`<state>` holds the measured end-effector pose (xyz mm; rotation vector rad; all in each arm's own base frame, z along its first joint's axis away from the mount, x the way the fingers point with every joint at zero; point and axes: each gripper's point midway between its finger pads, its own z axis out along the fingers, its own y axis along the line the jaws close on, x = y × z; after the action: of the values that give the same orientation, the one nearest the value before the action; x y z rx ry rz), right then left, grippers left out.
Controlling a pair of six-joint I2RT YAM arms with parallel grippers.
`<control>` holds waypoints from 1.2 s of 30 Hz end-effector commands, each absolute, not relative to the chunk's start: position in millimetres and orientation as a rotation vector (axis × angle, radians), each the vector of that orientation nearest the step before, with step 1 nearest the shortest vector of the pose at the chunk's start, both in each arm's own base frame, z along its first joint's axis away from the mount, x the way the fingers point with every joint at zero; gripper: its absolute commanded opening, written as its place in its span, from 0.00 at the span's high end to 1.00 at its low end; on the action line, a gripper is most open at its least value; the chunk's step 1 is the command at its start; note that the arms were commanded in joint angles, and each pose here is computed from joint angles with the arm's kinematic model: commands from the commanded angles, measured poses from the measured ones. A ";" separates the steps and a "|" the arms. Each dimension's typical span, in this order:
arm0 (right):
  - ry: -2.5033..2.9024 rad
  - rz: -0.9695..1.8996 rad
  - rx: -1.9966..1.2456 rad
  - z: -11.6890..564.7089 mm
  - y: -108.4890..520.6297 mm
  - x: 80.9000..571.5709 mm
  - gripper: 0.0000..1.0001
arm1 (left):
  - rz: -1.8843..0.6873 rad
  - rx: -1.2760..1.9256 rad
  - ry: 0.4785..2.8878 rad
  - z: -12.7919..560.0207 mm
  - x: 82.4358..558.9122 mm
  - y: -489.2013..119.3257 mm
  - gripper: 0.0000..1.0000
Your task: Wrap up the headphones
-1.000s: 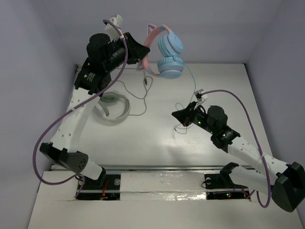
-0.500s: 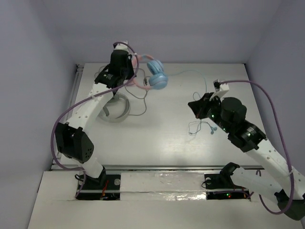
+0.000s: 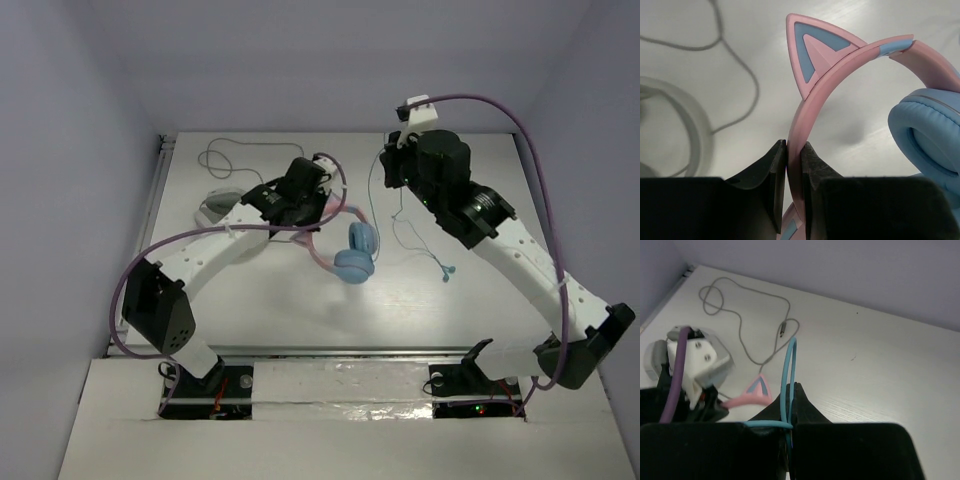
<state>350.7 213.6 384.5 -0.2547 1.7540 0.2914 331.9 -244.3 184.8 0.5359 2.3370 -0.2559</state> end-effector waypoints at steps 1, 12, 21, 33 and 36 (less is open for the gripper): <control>1.722 0.235 -0.315 396.0 221.1 363.7 1.00 | -0.451 0.684 2.256 204.9 302.4 -278.8 1.00; 1.854 0.184 -0.312 322.3 229.7 400.6 1.00 | -0.887 0.844 2.035 251.8 244.8 -317.7 1.00; 1.888 0.296 -0.244 296.4 219.8 386.4 1.00 | -1.035 0.825 1.836 307.3 228.4 -323.2 1.00; 1.875 0.414 -0.133 281.1 207.9 363.0 1.00 | -1.146 0.610 1.615 379.5 241.8 -297.3 1.00; 1.837 0.541 -0.179 284.1 224.9 354.1 1.00 | -1.213 0.604 1.568 391.6 238.5 -300.8 1.00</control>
<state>357.1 205.9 264.8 -0.1704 1.9267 0.3864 253.3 -293.8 335.6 0.6128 1.7736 -1.0622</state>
